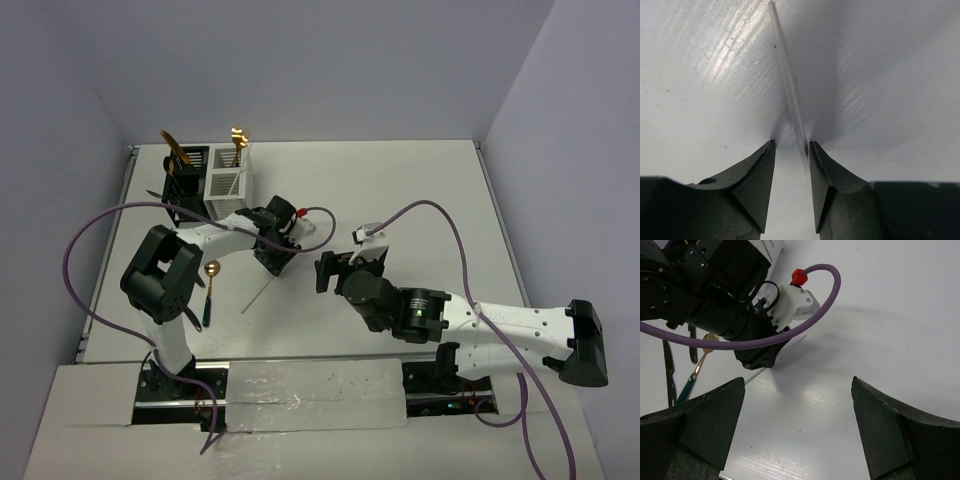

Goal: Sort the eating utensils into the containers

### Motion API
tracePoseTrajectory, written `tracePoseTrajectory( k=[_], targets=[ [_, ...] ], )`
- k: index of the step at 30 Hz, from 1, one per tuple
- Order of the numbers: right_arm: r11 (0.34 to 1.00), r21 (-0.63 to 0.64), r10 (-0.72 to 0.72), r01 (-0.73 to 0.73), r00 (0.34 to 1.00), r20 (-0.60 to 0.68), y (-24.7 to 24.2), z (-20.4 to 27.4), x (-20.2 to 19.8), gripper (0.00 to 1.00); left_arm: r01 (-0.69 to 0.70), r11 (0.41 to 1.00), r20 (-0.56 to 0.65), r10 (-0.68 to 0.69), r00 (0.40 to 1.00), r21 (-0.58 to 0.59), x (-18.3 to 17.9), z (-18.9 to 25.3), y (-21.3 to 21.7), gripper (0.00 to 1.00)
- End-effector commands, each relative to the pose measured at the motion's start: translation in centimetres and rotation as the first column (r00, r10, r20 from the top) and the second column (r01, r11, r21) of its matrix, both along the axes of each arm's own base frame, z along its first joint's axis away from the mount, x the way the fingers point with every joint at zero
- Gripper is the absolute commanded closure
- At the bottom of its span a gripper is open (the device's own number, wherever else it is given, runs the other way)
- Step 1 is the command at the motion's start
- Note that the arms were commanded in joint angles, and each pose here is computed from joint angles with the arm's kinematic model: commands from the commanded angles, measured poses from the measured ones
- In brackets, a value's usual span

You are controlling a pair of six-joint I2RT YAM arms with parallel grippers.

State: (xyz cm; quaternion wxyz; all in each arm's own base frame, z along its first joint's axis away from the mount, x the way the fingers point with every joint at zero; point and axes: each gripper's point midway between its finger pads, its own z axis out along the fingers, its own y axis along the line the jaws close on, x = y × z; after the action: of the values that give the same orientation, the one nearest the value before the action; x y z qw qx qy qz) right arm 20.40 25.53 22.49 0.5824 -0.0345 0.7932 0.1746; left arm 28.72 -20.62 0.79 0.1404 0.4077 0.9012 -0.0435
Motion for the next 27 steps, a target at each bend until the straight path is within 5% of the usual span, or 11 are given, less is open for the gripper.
tracePoseTrajectory(
  k=[1,7,21,27],
  targets=[
    [0.997,0.043,-0.058,0.057,0.998,0.023,-1.2,0.9,0.2,0.07,0.045,0.989,-0.261,-0.007,0.965,0.139,-6.5,-4.5,3.9,0.58],
    [0.997,0.022,-0.076,0.075,0.997,0.029,-1.6,0.9,0.3,0.07,0.069,0.992,-0.333,-0.029,0.942,0.109,-7.7,-3.7,3.4,0.67],
    [0.994,0.012,-0.113,0.113,0.992,0.059,-2.1,1.4,0.8,0.05,0.128,0.971,-0.337,-0.053,0.940,0.203,-9.5,-6.3,4.3,0.67],
    [0.991,0.004,-0.130,0.130,0.989,0.067,-2.4,1.3,1.0,0.05,0.132,0.971,-0.292,-0.070,0.954,0.198,-8.3,-6.7,3.5,1.00]
  ],
)
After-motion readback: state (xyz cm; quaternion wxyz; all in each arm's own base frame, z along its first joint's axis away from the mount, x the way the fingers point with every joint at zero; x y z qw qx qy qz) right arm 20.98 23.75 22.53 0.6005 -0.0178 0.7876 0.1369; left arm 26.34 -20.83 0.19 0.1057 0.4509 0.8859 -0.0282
